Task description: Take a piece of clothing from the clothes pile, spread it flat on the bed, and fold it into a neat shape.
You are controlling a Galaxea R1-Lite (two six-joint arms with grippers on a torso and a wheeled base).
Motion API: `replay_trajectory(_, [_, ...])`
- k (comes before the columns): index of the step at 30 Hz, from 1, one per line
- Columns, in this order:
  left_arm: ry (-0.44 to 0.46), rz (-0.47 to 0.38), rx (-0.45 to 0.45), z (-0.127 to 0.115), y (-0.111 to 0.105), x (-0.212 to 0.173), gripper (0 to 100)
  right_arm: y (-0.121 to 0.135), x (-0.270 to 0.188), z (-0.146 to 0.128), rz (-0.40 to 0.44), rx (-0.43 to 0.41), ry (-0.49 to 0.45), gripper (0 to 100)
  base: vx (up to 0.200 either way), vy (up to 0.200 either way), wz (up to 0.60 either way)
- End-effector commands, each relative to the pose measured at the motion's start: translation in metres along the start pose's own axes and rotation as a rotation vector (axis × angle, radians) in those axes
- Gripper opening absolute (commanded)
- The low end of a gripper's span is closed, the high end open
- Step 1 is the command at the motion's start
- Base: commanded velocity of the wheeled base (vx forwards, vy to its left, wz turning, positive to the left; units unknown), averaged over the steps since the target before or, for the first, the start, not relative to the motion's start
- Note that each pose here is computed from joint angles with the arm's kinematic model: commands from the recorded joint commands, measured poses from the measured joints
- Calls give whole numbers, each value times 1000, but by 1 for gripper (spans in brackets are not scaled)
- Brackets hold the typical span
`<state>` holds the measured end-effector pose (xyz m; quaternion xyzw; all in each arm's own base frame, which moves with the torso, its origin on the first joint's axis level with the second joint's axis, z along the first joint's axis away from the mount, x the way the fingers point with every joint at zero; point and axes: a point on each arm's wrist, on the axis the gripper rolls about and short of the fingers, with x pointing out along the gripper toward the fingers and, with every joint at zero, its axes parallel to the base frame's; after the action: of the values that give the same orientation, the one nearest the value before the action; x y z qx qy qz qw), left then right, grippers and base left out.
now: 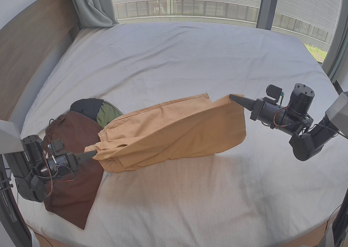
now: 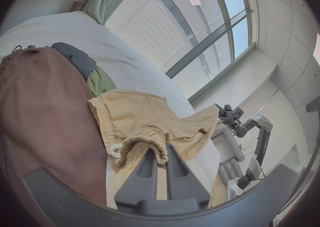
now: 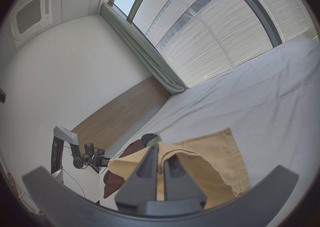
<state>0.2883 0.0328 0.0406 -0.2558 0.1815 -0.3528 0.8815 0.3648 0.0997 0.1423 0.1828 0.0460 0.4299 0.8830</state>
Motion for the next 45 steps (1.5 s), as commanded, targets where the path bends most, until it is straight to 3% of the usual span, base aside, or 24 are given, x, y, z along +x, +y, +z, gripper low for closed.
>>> replay_trajectory(1, [-13, 14, -11, 2, 3, 4, 0, -9, 11, 8, -5, -4, -8, 0, 0, 0, 0])
replay_trajectory(18, [-92, 63, -84, 19, 9, 15, 0, -42, 57, 13, -36, 41, 42, 0, 0, 0, 0])
replay_trajectory(34, [-88, 99, -104, 9, 22, 39, 0, -77, 87, -10, -119, 53, 31, 0, 0, 0, 0])
replay_trajectory(45, [-116, 124, -90, 12, 32, 46, 0, -82, 102, -13, -139, 36, -5, 0, 0, 0, 0])
